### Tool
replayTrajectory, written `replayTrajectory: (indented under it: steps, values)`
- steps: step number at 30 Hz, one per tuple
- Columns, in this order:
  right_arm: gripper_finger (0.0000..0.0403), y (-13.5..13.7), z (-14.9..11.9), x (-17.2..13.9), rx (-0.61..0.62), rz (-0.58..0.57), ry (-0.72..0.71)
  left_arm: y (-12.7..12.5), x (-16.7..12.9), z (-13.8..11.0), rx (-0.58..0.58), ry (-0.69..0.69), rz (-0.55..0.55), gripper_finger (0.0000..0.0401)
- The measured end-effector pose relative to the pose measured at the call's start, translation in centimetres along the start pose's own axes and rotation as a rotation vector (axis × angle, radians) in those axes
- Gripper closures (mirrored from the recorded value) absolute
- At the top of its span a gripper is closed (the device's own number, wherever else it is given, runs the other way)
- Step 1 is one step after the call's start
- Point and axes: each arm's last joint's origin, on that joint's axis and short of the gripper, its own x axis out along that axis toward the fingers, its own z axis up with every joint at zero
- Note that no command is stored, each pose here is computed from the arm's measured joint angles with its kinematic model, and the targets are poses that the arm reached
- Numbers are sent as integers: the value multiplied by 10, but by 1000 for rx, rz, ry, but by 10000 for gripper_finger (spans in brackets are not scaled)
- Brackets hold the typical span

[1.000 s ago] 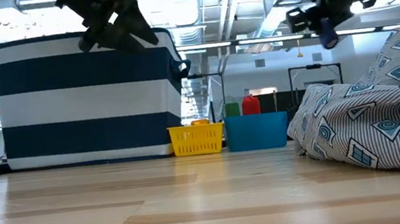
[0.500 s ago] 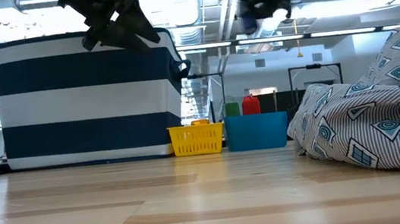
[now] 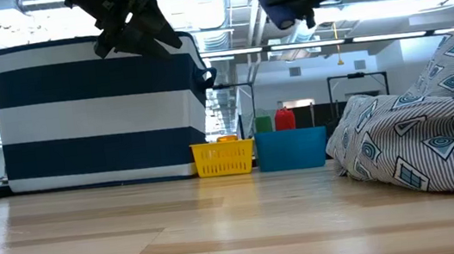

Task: Pick & place medical supplies in basket/bin
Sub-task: Put the blue bandage into the right blue bin

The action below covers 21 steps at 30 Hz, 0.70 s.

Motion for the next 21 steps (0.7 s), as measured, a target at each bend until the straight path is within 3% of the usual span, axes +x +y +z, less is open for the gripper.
replayTrajectory:
  steps: [6,14,17,21]
  values:
    - [258,3,-12,-3,-10,137,48,0,0,0,-5,0,-1,233]
    - [261,13,-77,1,89,232,-19,-1,1,0,-75,28,-44,233]
    - [262,17,-97,-5,102,217,-113,-1,1,0,-88,32,-48,233]
    - [261,23,-117,-11,60,114,-200,-1,1,0,-94,59,-82,233]
